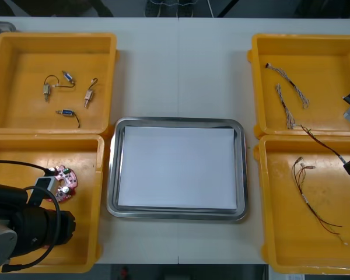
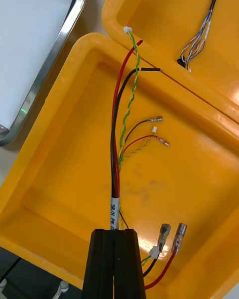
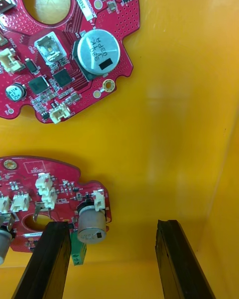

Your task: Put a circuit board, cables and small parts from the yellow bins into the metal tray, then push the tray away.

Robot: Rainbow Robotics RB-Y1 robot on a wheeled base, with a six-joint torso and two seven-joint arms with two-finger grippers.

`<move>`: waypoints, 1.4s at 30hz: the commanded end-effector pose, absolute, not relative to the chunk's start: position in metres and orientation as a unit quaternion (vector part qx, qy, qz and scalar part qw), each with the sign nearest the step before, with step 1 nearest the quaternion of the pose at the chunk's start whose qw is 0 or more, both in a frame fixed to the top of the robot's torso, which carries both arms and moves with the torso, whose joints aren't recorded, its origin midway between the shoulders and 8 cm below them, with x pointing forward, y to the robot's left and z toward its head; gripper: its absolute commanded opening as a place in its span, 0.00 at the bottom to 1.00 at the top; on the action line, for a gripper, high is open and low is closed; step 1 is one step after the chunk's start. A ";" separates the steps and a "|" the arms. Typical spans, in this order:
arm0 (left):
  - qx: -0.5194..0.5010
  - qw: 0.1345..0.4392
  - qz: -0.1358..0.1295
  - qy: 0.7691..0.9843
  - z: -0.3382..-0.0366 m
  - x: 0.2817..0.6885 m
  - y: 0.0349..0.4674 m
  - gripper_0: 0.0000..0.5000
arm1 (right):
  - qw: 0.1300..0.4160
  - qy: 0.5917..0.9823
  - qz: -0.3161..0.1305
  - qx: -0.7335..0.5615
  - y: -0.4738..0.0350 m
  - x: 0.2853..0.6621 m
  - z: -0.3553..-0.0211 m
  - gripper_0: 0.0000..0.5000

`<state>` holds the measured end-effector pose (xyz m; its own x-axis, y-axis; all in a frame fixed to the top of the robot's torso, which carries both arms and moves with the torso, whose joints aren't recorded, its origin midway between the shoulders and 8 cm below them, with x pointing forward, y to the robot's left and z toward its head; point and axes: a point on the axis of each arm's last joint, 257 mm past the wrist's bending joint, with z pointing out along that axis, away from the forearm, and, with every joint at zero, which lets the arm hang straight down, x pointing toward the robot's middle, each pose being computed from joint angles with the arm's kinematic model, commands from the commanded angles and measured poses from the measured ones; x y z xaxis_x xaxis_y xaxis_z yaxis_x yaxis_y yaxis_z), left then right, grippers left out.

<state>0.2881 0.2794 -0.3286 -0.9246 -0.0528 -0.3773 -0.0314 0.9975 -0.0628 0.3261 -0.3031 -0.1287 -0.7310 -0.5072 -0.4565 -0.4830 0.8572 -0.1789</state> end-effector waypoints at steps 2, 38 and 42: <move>0.000 0.180 -0.027 0.983 -0.344 0.275 0.275 1.00 | 0.257 0.921 -0.044 -0.289 -0.303 0.326 -0.119 0.00; 0.011 0.185 -0.016 0.983 -0.345 0.276 0.284 0.00 | 0.253 0.923 -0.046 -0.288 -0.305 0.325 -0.120 0.00; 0.014 0.179 -0.009 0.984 -0.330 0.272 0.289 0.00 | 0.254 0.922 -0.046 -0.287 -0.305 0.326 -0.120 0.00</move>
